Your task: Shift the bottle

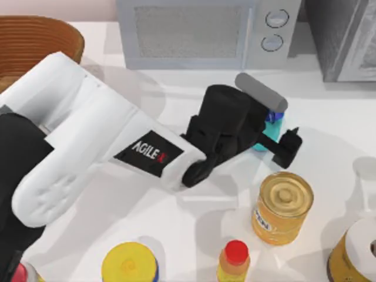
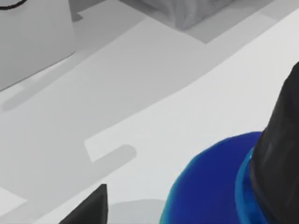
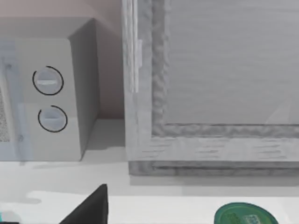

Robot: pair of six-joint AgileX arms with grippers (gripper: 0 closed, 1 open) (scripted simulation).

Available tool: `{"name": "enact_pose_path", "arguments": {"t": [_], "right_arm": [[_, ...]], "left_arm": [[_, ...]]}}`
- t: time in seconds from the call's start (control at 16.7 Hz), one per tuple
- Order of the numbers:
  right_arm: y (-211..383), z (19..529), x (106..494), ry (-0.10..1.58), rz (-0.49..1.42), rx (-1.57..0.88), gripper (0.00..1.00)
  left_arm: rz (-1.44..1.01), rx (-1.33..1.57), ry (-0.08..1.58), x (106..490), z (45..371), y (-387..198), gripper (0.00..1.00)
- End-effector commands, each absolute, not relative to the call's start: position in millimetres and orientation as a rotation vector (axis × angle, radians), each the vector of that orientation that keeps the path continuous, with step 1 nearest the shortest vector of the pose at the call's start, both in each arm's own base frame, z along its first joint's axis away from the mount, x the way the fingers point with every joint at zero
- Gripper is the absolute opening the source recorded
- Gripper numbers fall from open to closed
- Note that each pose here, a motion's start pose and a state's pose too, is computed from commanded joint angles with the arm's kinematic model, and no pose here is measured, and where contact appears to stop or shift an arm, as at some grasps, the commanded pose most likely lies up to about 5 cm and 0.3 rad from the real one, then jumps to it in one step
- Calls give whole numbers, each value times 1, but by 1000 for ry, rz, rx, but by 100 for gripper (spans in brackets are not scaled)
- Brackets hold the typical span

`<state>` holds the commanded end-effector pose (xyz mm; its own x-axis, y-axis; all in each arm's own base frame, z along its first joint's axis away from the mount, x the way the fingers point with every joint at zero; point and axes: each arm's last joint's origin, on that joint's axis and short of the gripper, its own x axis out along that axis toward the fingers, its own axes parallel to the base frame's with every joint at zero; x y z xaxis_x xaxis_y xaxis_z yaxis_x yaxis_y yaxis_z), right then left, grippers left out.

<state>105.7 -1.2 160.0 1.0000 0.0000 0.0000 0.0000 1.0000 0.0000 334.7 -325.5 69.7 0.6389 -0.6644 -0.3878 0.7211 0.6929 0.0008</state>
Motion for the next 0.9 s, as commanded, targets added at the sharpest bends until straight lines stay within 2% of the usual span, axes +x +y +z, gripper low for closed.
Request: {"name": "enact_pose_path", "arguments": {"t": [0.06,0.84,0.9], "right_arm": [[-1,160,106,0,0,0,100],[-1,160,106,0,0,0,100],[-1,160,106,0,0,0,100]], "left_arm": [[-794,161,376,335,70,-326,100],[-794,161,376,335,70,-326,2],[-794,161,376,335,70,-326,0]]}}
